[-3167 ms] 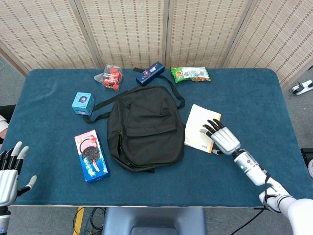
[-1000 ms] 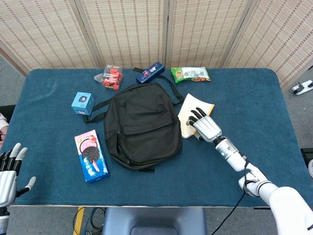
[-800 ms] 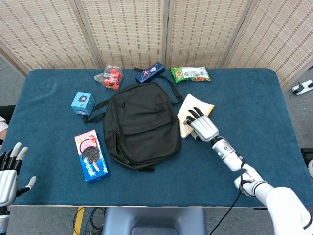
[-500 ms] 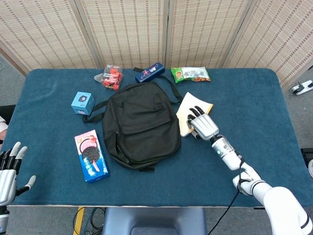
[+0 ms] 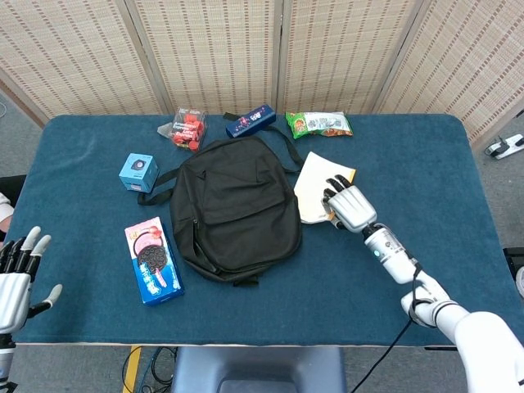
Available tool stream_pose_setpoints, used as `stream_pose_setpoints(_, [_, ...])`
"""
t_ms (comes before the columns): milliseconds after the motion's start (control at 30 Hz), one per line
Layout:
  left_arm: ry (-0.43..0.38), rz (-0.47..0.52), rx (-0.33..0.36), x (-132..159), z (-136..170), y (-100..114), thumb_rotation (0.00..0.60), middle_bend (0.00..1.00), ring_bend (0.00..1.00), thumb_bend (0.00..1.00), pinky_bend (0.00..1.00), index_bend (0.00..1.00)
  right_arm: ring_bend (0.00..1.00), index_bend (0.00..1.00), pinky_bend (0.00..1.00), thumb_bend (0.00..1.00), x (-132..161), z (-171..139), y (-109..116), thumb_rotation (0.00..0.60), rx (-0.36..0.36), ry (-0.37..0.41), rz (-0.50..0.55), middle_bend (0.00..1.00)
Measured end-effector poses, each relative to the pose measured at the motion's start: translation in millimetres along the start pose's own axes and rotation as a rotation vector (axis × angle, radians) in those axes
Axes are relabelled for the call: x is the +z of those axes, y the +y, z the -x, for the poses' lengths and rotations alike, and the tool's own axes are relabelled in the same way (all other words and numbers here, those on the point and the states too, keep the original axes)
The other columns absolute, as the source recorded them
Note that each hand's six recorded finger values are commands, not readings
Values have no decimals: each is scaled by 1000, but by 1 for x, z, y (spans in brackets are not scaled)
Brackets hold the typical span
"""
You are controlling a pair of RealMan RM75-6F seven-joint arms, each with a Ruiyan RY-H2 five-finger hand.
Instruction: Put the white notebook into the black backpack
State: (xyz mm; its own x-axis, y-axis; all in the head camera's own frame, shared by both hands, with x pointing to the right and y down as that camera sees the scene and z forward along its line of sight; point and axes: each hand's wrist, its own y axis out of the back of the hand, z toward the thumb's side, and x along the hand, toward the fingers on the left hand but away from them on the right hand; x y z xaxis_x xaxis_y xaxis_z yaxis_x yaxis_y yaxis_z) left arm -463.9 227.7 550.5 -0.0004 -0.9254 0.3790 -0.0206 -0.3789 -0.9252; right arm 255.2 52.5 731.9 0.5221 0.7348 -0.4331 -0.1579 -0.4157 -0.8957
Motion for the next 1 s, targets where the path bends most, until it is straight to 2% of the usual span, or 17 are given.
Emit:
stream_pose_setpoints(267, [-127,27,-22,22,-27,8,600,0,0,282,0,36,157,594,125,506,-28,-29,49,600,-156,-48,-51,390])
stream_pose_setpoints(567, [-346,56,-68,71,-67,14,600,0,0,282,0,95,164,594,126,506,-55,-67,110,600,-286,-118,-97,393])
stream_pose_setpoints(767, [-508,58,-123,117,-90,7,600,0,10,283,0,136,168,594,125,505,-62,-90,142,600,-347,-153,-130,396])
stream_pose_setpoints(1000, [-667,41,-208,176,-113,-15,600,0,15,283,0,153,168,594,125,506,-67,-112,170,600,-402,-193,-160,397])
